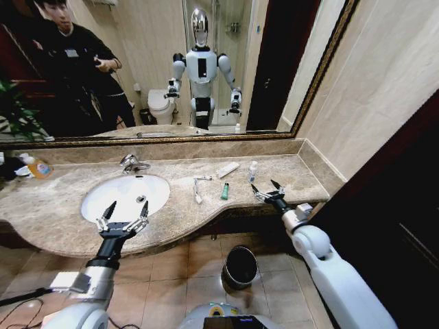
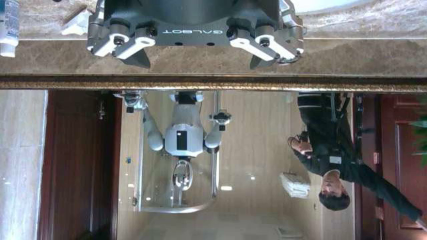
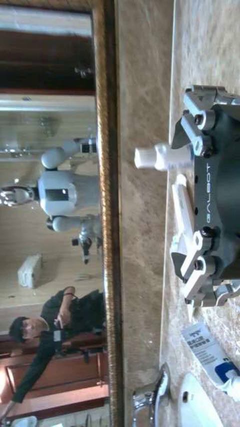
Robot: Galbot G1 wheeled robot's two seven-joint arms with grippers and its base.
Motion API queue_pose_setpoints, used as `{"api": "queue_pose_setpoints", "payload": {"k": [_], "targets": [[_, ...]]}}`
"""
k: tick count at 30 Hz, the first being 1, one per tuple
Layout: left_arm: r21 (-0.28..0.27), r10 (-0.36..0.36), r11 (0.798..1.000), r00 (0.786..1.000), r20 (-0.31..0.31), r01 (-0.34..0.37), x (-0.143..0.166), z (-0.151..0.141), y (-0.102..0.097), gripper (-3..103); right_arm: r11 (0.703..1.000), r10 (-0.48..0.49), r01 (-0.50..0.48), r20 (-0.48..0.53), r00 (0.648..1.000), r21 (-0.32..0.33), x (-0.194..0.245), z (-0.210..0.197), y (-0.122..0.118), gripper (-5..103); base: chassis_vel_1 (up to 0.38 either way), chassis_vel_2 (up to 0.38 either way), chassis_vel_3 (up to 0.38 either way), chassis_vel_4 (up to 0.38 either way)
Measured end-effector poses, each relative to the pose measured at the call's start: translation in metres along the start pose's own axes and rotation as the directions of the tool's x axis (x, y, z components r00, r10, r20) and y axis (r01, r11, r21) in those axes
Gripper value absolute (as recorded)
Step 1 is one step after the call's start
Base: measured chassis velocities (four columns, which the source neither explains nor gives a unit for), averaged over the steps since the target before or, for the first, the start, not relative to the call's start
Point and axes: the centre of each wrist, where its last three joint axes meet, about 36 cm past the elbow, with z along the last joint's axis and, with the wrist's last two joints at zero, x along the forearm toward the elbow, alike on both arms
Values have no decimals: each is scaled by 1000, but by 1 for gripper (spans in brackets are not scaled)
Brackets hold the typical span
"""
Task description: Pick up the trash from the sink and place it in the trash bin.
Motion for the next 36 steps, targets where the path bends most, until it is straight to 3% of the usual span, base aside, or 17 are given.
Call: {"api": "queue_pose_setpoints", "payload": {"k": [7,14,22,33,36], "targets": [[0,0,1000,1000,0,0,0,0,0,100,998,53,-55,-69,996,-29,-50,17,18,100,0,0,0,0],[0,0,1000,1000,0,0,0,0,0,100,986,167,-168,-71,983,-13,-92,14,28,100,0,0,0,0],[0,0,1000,1000,0,0,0,0,0,100,963,270,-269,-56,961,24,-130,5,16,100,0,0,0,0],[0,0,1000,1000,0,0,0,0,0,100,953,304,-301,-77,950,39,-143,12,1,103,0,0,0,0],[0,0,1000,1000,0,0,0,0,0,100,952,306,-304,-75,949,35,-144,15,-1,96,0,0,0,0]]}}
